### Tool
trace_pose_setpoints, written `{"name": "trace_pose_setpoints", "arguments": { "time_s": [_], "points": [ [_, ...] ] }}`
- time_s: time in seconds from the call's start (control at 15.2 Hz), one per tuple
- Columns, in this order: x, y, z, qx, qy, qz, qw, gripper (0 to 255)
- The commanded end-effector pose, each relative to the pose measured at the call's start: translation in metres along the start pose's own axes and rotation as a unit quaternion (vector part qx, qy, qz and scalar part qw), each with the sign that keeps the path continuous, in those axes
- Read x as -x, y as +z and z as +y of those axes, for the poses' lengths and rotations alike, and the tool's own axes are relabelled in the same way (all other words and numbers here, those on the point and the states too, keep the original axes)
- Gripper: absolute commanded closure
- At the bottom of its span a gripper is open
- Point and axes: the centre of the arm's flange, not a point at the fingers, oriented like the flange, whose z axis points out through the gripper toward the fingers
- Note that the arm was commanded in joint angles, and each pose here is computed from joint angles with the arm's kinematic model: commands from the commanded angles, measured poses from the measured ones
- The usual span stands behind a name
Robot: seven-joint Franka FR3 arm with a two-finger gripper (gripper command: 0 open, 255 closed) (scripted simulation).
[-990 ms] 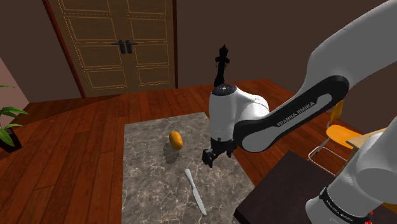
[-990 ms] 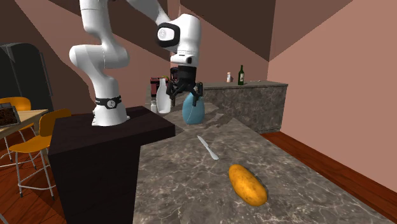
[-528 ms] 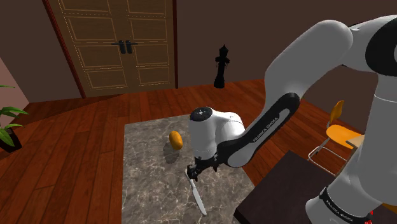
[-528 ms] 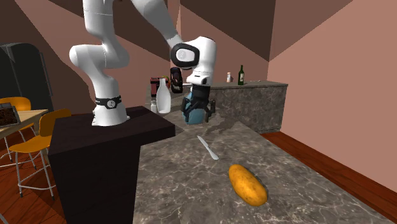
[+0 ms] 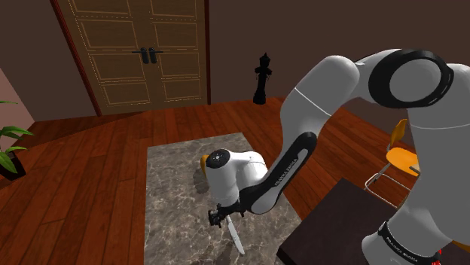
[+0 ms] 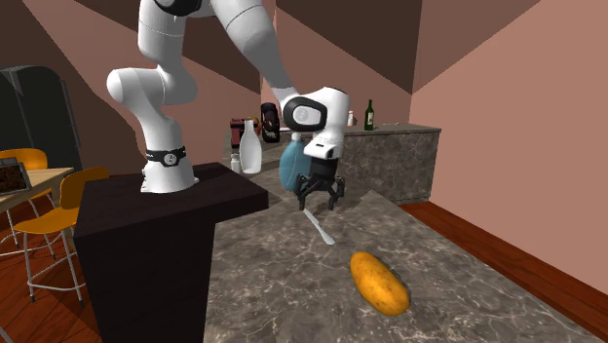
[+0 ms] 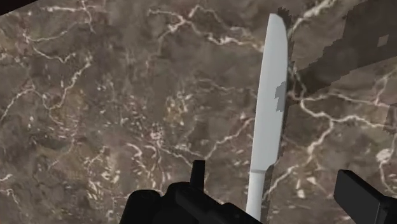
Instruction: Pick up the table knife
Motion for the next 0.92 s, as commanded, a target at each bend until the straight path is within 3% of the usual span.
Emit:
{"name": "trace_pose_setpoints", "arguments": {
  "time_s": [0.0, 0.33, 0.4, 0.86],
  "points": [
    [0.000, 0.012, -0.004, 0.000, 0.001, 0.000, 1.0000, 0],
    [0.000, 0.030, -0.007, 0.000, 0.001, 0.000, 1.0000, 0],
    [0.000, 0.030, -0.006, 0.000, 0.001, 0.000, 1.0000, 255],
    [-0.001, 0.030, -0.005, 0.000, 0.001, 0.000, 1.0000, 255]
  ]
}}
